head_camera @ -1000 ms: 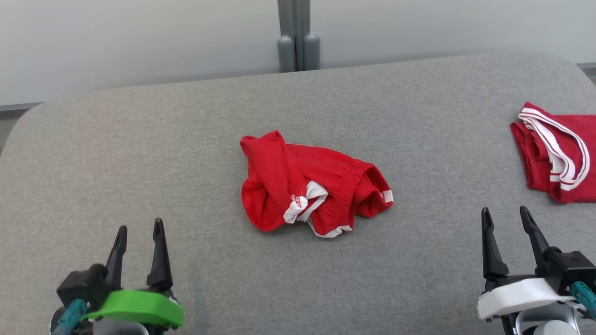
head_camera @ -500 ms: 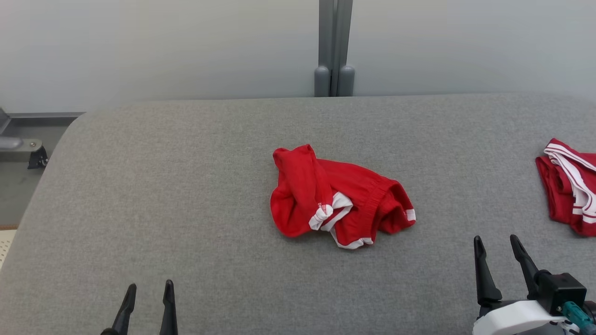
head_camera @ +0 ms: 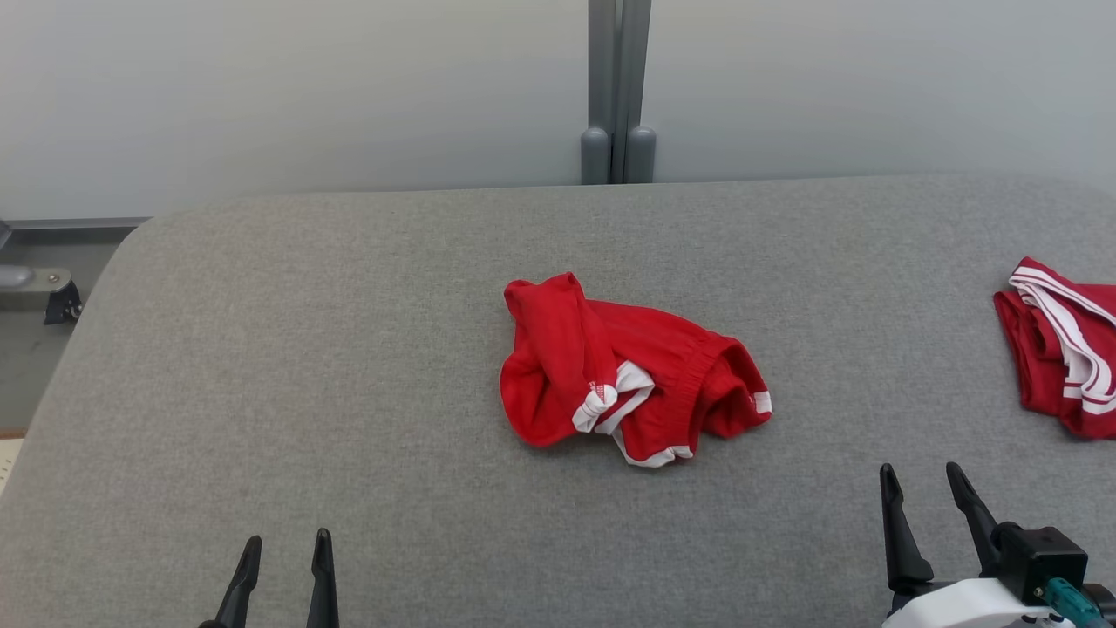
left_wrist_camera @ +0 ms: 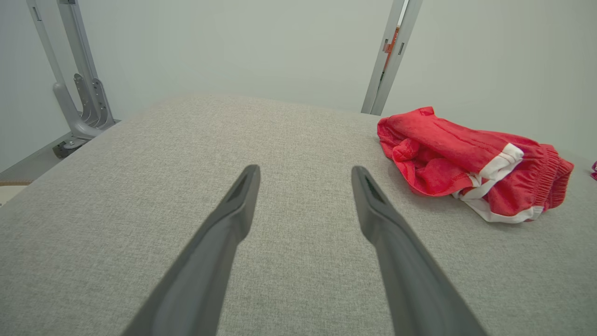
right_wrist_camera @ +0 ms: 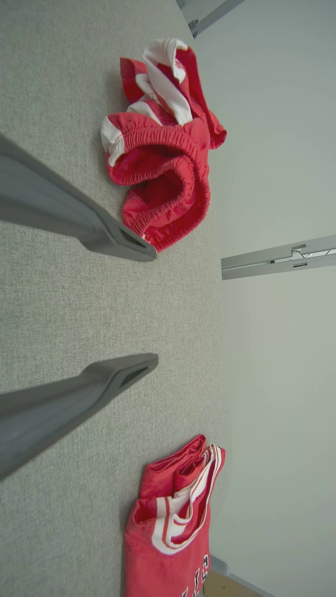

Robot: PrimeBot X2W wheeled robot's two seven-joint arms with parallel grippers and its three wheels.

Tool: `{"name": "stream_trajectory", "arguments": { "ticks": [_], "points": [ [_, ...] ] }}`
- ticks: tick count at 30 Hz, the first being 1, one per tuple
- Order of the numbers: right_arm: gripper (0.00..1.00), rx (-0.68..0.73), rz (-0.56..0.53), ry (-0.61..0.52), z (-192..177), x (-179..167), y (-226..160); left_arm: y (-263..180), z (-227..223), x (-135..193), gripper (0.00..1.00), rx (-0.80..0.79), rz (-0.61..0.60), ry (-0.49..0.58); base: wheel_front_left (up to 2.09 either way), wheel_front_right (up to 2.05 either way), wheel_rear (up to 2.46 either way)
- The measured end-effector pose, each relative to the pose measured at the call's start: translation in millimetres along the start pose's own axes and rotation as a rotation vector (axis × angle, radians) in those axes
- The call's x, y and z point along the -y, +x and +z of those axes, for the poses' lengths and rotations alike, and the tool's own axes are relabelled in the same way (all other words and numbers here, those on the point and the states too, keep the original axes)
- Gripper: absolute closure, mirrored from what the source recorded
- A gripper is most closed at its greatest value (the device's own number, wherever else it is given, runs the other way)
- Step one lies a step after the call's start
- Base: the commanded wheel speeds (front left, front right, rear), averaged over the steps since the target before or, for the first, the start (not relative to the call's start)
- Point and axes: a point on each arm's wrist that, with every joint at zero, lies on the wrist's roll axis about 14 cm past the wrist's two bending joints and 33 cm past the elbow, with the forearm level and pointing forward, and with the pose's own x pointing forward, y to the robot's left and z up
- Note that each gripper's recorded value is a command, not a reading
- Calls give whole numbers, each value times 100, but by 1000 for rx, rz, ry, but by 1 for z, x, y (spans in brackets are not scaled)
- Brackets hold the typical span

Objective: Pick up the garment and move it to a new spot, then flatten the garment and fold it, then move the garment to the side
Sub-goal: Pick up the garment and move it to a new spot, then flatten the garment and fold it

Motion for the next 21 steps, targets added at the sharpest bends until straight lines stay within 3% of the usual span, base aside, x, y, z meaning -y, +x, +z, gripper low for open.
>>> {"name": "stream_trajectory", "arguments": {
  "ticks": [13,16,21],
  "points": [
    [0,-8,6,5,-2,-2,3,6,3,3,0,10,-10,-3,0,0,0],
    [0,7,14,7,2,-5,7,25,21,26,0,68,-83,-4,0,0,0],
    [0,41,-2,13,13,-1,10,61,57,106,0,179,-331,-5,0,0,0]
  ]
}}
